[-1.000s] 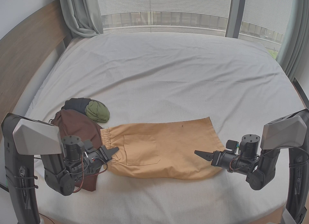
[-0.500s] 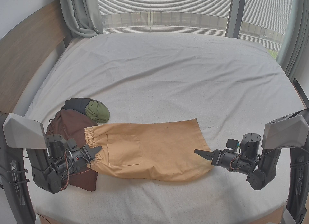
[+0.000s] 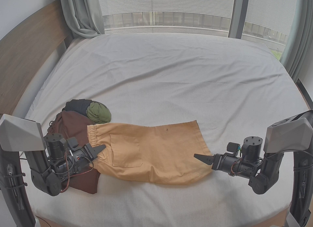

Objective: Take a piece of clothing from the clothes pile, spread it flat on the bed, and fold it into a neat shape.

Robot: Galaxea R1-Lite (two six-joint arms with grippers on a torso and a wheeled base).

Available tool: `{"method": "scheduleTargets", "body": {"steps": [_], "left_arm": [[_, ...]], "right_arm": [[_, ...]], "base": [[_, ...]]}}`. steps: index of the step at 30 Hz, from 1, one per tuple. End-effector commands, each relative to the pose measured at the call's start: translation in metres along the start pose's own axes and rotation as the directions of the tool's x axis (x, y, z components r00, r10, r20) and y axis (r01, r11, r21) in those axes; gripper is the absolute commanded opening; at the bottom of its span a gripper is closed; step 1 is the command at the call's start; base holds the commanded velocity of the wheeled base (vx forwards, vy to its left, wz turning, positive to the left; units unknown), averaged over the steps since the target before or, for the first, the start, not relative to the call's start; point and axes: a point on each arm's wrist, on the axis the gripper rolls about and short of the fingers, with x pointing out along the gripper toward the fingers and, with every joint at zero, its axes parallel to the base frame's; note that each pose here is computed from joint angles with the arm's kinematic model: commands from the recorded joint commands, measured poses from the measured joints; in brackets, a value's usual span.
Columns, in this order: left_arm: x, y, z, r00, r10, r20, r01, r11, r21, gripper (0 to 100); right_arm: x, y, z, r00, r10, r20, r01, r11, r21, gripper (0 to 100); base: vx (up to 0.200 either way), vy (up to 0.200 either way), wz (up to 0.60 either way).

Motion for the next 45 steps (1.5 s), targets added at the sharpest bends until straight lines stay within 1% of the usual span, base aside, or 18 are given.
{"method": "scheduleTargets", "body": {"steps": [1,5,13,18,27,32,38,45], "left_arm": [[0.008,-0.021,-0.003,0.998,-0.064,-0.006,0.064,0.998,0.001,0],[0.013,-0.035,-0.009,0.994,-0.102,-0.025,0.102,0.995,-0.004,0],[0.027,-0.054,-0.019,0.989,-0.139,-0.046,0.139,0.990,0.011,0],[0.037,-0.072,-0.024,0.978,-0.201,-0.053,0.199,0.979,-0.048,0],[0.053,-0.079,-0.032,0.968,-0.242,-0.066,0.240,0.970,-0.041,0],[0.065,-0.077,-0.036,0.965,-0.250,-0.073,0.248,0.968,-0.044,0],[0.071,-0.086,-0.041,0.956,-0.282,-0.084,0.275,0.957,-0.090,0],[0.079,-0.096,-0.045,0.946,-0.311,-0.092,0.303,0.949,-0.084,0]], "right_arm": [[0.001,0.004,-0.003,1.000,0.010,-0.011,-0.010,1.000,-0.003,100],[0.001,0.007,-0.004,1.000,0.016,-0.015,-0.016,1.000,-0.007,100],[0.002,0.012,-0.006,0.999,0.028,-0.023,-0.028,1.000,-0.013,100],[0.003,0.012,-0.006,0.999,0.029,-0.023,-0.030,0.999,-0.014,100],[0.001,0.015,-0.002,0.999,0.040,-0.009,-0.040,0.999,-0.021,100],[0.000,0.016,-0.001,0.999,0.040,-0.006,-0.040,0.999,-0.024,100],[-0.003,0.019,0.006,0.999,0.049,0.019,-0.049,0.998,-0.029,100],[-0.002,0.017,0.010,0.998,0.046,0.035,-0.045,0.999,-0.029,100]], "base": [[0.000,0.000,0.00],[0.000,0.000,0.00],[0.000,0.000,0.00],[0.000,0.000,0.00],[0.000,0.000,0.00],[0.000,0.000,0.00],[0.000,0.000,0.00],[0.000,0.000,0.00]]}}
